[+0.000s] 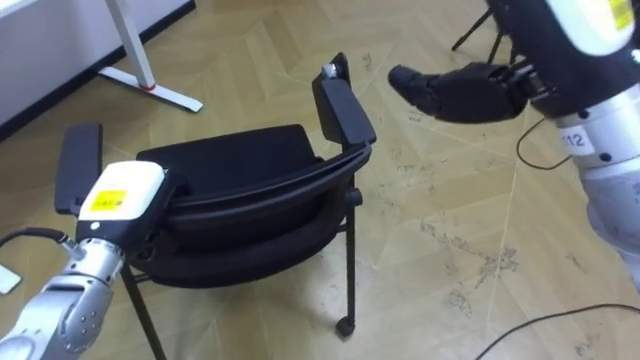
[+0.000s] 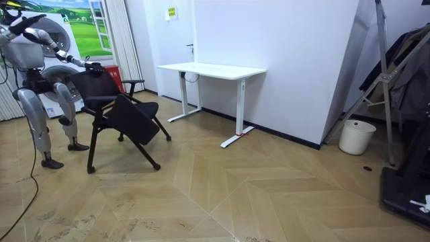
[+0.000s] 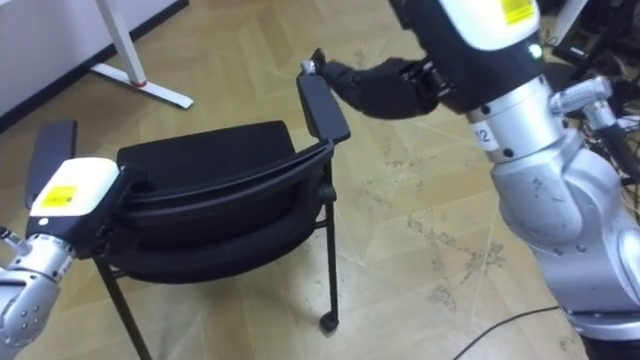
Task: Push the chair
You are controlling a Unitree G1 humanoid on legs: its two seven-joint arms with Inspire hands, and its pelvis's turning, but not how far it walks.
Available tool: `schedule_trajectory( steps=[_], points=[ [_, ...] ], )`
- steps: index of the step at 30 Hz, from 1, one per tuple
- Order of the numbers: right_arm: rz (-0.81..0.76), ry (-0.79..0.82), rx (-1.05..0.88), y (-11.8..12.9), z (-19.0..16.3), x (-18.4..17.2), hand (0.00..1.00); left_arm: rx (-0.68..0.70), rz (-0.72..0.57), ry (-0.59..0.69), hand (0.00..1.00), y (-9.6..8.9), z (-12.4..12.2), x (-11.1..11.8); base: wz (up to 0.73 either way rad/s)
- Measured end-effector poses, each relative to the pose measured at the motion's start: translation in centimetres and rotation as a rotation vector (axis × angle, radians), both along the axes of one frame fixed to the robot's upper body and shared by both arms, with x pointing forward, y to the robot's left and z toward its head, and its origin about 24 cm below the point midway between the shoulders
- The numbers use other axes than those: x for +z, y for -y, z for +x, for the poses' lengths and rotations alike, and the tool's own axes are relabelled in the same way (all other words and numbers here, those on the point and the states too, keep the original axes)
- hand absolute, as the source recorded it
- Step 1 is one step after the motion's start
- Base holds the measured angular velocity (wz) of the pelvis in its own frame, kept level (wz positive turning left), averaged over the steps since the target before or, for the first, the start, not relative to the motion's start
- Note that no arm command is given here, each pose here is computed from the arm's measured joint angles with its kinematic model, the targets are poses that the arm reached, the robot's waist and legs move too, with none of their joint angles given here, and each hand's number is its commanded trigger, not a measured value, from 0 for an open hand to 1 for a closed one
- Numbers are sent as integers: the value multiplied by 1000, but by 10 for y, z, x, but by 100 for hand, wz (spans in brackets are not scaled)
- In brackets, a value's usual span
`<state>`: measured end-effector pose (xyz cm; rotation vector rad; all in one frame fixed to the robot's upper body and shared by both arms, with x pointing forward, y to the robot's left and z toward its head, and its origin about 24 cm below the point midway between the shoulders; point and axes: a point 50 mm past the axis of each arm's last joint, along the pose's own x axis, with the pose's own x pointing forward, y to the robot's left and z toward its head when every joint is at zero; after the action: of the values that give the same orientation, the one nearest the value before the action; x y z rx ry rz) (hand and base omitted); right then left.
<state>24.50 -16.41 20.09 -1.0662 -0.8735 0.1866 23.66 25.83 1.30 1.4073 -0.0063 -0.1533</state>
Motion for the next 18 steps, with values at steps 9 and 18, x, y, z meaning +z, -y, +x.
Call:
schedule_trajectory(
  steps=[9,18],
  points=[
    [-216,-211,64,-19,6,-43,0,-42,13,5,100,2,4,5,6],
    [-268,-247,87,-22,4,-50,0,-80,15,10,100,9,8,6,2]
  ],
)
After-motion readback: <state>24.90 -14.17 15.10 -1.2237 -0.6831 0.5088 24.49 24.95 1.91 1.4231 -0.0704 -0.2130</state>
